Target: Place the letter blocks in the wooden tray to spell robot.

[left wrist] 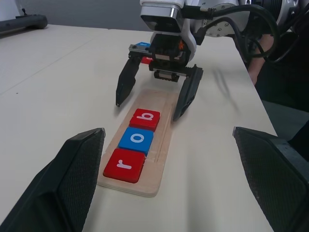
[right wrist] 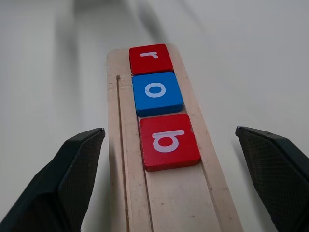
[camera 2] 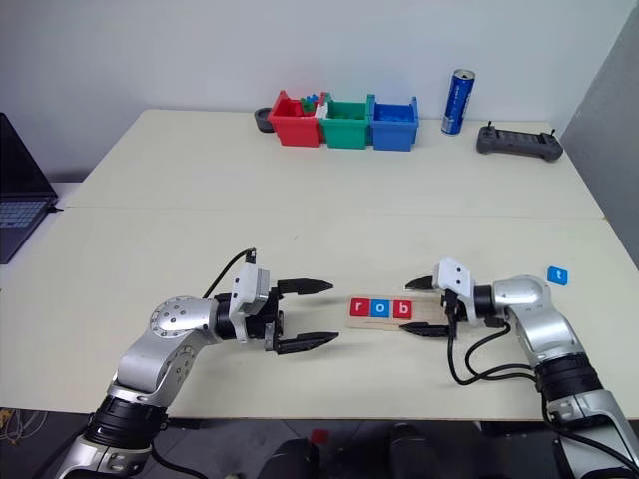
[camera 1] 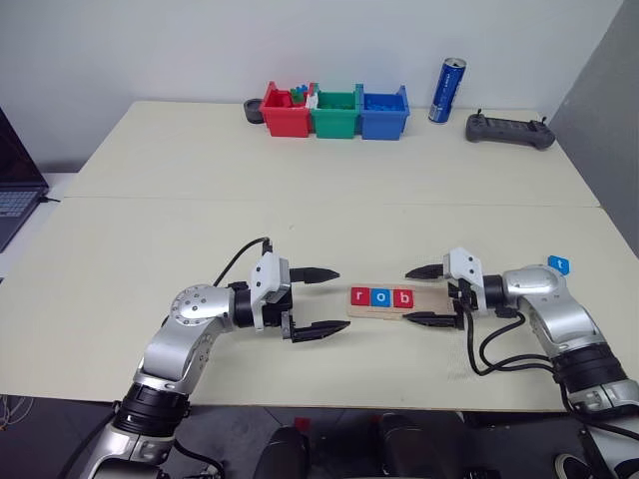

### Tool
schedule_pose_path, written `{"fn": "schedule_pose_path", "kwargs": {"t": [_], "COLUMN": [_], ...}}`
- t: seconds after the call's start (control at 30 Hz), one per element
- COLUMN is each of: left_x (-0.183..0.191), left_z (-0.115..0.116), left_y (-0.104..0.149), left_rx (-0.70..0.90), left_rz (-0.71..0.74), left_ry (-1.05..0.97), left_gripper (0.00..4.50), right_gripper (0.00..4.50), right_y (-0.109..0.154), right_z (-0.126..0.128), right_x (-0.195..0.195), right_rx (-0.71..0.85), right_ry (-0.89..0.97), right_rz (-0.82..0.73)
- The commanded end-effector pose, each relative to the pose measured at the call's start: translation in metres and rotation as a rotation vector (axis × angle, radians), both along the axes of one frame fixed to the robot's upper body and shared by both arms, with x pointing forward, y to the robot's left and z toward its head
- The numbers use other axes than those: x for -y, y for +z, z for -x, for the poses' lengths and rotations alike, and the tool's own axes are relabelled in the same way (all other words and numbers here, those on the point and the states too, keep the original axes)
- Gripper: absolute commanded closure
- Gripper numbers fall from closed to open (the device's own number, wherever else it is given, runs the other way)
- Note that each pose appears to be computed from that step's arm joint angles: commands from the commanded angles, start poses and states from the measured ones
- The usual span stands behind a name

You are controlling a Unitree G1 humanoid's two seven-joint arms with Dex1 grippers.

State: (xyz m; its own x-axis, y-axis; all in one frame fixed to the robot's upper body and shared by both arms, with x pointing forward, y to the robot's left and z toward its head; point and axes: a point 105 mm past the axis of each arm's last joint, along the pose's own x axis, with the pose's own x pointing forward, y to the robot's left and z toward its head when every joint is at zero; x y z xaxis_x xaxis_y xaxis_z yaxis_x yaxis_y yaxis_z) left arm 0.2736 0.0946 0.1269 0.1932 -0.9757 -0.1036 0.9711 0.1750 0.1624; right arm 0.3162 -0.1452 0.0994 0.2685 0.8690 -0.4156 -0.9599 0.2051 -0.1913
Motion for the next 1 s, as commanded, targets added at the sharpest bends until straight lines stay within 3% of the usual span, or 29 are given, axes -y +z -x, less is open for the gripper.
{"fn": "schedule_pose_path", "kwargs": {"t": [0.03,0.17,0.37,0.53,0.63,0.8,1.0], "left_x": [0.002,0.003,0.006,0.008,0.01,0.016,0.018], "left_z": [-0.001,0.001,0.002,0.003,0.0,-0.003,-0.008], "left_y": [0.006,0.005,0.003,0.002,0.002,0.004,0.005], "left_rx": [0.033,0.033,0.03,0.03,0.028,0.031,0.043], "left_rz": [0.002,0.003,0.01,0.016,0.019,0.021,0.026], "left_ry": [-0.013,-0.02,-0.02,-0.03,-0.038,-0.065,-0.066], "left_gripper": [0.0,0.0,0.0,0.0,0.0,0.0,0.0], "right_gripper": [0.04,0.04,0.04,0.04,0.04,0.04,0.04], "right_y": [0.031,0.048,0.056,0.034,0.026,0.016,0.003], "right_z": [-0.002,0.0,-0.003,-0.002,0.004,0.003,-0.006], "right_x": [0.005,0.019,0.065,0.128,0.143,0.146,0.134], "right_rx": [0.071,0.1,0.167,0.278,0.316,0.299,0.244], "right_ry": [-0.008,-0.066,-0.376,-0.922,-1.13,-1.288,-1.33], "right_rz": [-0.037,-0.047,-0.062,-0.072,-0.084,-0.129,-0.15]}}
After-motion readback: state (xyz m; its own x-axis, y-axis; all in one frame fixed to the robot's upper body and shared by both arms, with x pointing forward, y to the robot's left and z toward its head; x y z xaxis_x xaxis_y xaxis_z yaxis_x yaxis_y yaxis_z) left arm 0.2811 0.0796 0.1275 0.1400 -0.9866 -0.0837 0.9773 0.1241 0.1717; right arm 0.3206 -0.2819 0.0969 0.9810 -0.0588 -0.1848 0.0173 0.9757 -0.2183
